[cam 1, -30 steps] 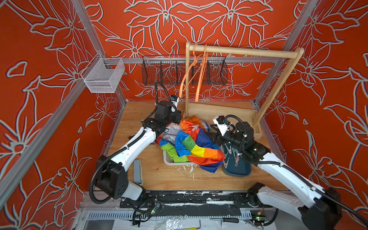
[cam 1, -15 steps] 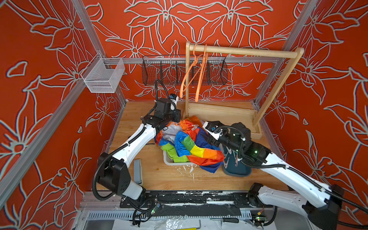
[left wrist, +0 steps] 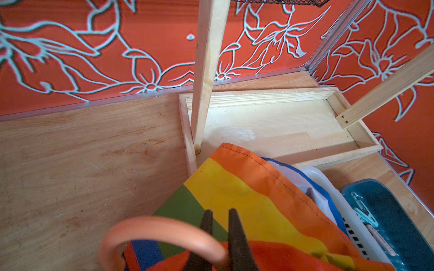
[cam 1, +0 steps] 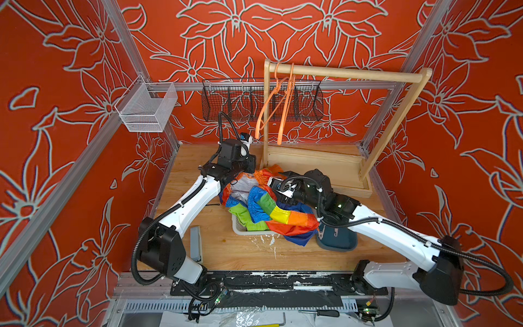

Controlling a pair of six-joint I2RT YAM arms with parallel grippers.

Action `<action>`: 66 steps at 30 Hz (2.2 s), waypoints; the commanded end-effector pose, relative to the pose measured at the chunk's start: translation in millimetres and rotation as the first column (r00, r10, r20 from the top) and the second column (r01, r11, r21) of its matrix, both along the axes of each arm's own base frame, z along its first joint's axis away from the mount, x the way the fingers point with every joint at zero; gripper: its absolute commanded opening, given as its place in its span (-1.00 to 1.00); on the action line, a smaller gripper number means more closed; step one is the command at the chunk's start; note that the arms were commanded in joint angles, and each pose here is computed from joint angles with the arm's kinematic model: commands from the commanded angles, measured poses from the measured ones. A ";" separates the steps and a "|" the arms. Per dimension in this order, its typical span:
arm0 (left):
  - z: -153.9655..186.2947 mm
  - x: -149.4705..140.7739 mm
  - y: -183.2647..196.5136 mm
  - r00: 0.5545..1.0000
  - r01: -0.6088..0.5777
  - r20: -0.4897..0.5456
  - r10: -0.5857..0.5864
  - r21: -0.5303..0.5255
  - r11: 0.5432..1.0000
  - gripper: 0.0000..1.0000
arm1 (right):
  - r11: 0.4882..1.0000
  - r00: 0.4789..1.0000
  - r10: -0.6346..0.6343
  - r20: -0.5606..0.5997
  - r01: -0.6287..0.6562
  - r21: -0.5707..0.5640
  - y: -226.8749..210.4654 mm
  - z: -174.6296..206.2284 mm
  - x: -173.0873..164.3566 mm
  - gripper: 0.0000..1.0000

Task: Remove the clothespins securing shorts to the hanger
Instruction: Remove the clothespin from the hanger.

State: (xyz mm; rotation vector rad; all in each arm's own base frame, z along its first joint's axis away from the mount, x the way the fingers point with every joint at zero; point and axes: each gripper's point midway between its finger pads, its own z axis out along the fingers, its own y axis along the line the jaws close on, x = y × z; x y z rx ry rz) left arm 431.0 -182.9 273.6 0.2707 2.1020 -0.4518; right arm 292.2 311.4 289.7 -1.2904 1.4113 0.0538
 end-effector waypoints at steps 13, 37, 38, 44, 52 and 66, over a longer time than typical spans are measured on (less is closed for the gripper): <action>-0.2 -4.6 -3.3 0.999 0.005 -0.036 -0.006 -0.039 0.999 -1.00 | 1.000 0.999 -0.012 0.051 0.010 0.023 10.0 17.8 11.3 -0.14; -3.2 -2.4 1.6 0.999 -0.012 -0.032 0.011 -0.029 0.999 -1.00 | 0.989 0.998 -0.026 -0.065 0.035 0.142 5.5 35.2 20.0 -0.61; -4.3 -2.2 1.7 0.999 -0.013 -0.034 0.012 -0.028 1.000 -1.00 | 0.986 0.997 -0.022 -0.081 0.035 0.165 4.7 39.5 20.7 -0.61; -2.1 -2.4 3.7 1.000 -0.021 -0.023 0.020 -0.024 0.999 -1.00 | 0.949 0.982 0.041 -0.182 0.018 0.314 7.9 54.7 24.1 -0.65; -1.5 -2.4 4.0 1.000 -0.021 -0.019 0.020 -0.023 1.000 -1.00 | 0.900 0.967 0.080 -0.243 0.035 0.435 11.0 64.1 31.3 -0.71; 0.6 -3.0 7.3 0.999 -0.031 -0.010 0.031 -0.013 0.999 -1.00 | 0.851 0.957 -0.160 -0.242 0.258 0.457 -72.2 92.3 41.8 -0.71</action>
